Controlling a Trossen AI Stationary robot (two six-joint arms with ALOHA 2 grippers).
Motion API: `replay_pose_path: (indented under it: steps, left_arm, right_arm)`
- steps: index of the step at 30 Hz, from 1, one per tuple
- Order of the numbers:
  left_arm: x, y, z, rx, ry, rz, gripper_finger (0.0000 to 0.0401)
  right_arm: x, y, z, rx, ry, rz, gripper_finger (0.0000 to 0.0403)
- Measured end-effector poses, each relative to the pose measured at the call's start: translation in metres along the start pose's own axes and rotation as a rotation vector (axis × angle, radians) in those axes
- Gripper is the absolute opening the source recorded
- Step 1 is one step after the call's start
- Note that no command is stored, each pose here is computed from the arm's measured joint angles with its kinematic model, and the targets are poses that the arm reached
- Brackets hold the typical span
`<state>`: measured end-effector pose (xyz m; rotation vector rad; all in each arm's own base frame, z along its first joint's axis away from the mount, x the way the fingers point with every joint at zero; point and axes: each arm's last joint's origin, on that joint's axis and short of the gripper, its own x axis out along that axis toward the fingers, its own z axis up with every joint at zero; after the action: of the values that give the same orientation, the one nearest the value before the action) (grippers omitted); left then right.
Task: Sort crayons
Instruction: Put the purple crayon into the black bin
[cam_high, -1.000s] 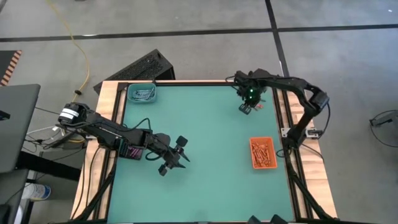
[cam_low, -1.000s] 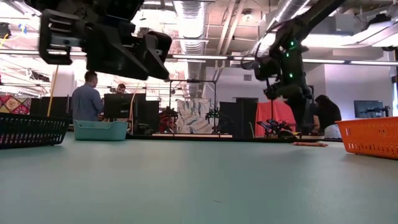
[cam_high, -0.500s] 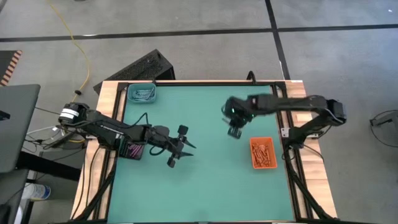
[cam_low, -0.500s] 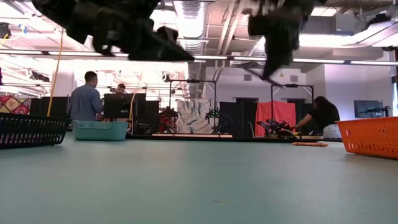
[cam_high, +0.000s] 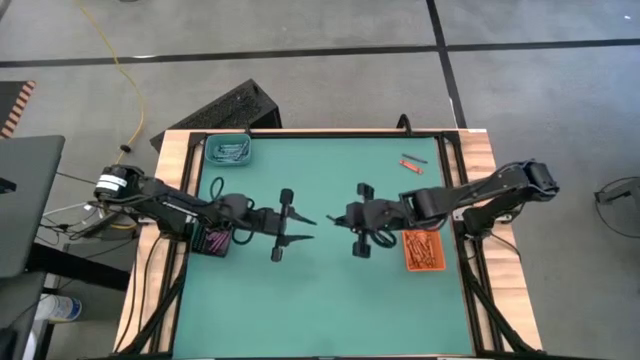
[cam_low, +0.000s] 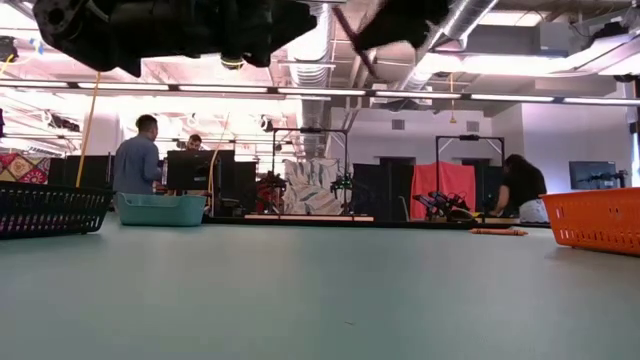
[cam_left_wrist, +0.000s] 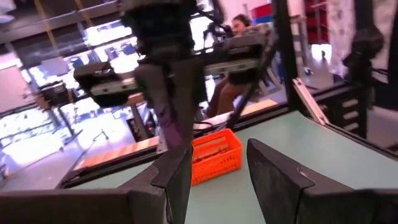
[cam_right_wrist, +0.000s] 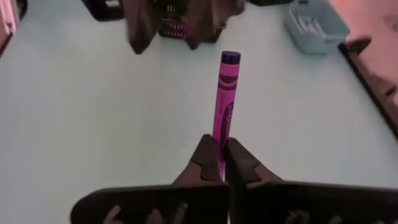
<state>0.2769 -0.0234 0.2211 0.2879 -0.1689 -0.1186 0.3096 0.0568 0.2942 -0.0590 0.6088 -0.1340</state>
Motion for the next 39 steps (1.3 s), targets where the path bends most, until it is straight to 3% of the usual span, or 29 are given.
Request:
replay_pose_path:
  steps: [11,23,27,35,39]
  left_arm:
    - [0.001,0.004,0.004,-0.065,-0.017,0.104,0.0144]
    - [0.001,0.004,0.008,-0.071,-0.059,0.060,0.0139]
    - [0.001,0.003,0.008,-0.071,-0.068,0.038,0.0113]
    - [0.001,0.001,0.008,-0.061,-0.081,-0.024,0.0015]
    - [0.001,0.001,0.008,-0.059,-0.082,-0.036,0.0013]
  right_arm:
    - [0.017,0.013,0.011,-0.132,-0.147,0.017,0.0000]
    - [0.032,0.016,0.014,-0.166,-0.207,0.026,0.0000]
    - [0.035,0.015,0.014,-0.182,-0.212,0.022,0.0000]
    - [0.036,0.016,0.013,-0.194,-0.211,0.031,0.0002]
    - [0.036,0.016,0.013,-0.203,-0.209,0.031,0.0008]
